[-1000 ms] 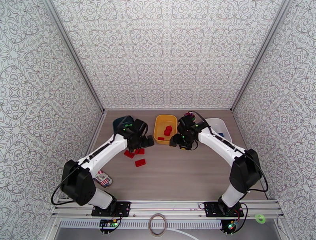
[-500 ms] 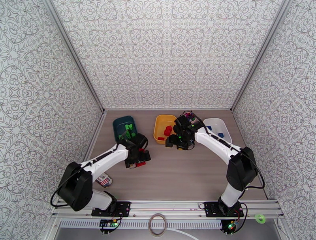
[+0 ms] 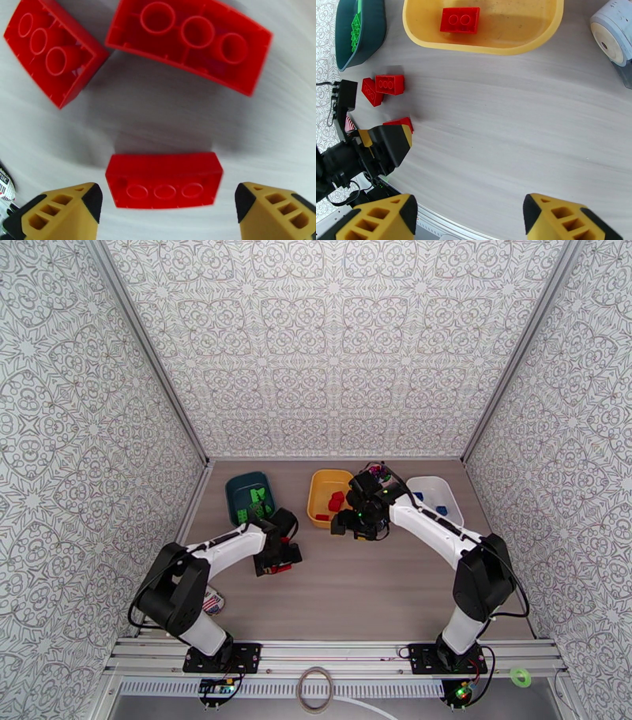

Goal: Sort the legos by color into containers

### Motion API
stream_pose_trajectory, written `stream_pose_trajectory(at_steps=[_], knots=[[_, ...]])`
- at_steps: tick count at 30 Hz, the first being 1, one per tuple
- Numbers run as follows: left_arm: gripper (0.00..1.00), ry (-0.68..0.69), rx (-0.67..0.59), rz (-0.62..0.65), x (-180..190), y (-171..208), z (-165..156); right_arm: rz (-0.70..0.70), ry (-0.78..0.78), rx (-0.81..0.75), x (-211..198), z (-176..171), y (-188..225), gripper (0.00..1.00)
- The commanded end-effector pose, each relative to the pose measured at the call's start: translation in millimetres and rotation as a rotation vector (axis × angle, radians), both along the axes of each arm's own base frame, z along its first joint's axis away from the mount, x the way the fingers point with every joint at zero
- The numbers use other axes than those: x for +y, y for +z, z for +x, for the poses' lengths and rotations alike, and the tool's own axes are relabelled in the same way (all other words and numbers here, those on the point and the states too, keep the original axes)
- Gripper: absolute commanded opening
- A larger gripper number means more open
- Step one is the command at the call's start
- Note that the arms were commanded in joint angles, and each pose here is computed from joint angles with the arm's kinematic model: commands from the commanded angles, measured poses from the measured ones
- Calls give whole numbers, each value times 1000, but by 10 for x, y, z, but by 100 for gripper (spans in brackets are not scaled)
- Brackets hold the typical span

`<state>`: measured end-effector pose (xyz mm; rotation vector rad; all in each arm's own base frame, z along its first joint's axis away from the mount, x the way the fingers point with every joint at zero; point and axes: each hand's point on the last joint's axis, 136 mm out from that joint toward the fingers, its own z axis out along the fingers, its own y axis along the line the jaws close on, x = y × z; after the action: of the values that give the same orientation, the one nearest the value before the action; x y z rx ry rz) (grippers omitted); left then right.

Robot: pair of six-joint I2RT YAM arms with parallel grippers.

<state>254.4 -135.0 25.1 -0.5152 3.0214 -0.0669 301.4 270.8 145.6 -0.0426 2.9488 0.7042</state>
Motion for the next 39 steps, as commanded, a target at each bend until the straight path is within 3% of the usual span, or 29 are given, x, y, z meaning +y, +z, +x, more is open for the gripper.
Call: stream_pose_trajectory(at_steps=[1,6,12,16,27,39], knots=[[91,-41,11,-4,-50,-34,68,-4,16,-7,15,-23,53,75],[84,-48,21,-2,-60,-75,81,-10,10,-6,-2,-19,40,74],[63,-70,24,-9,-98,-45,74,-14,-7,-4,-37,-45,-4,73],[55,-87,14,-17,-132,13,71,-22,-15,-6,-72,-71,-12,73],[51,-186,-74,-127,-627,401,176,-49,-67,-21,-300,-138,-4,72],[50,-252,-247,-312,-1271,1078,773,-51,-160,-59,-763,-202,137,72]])
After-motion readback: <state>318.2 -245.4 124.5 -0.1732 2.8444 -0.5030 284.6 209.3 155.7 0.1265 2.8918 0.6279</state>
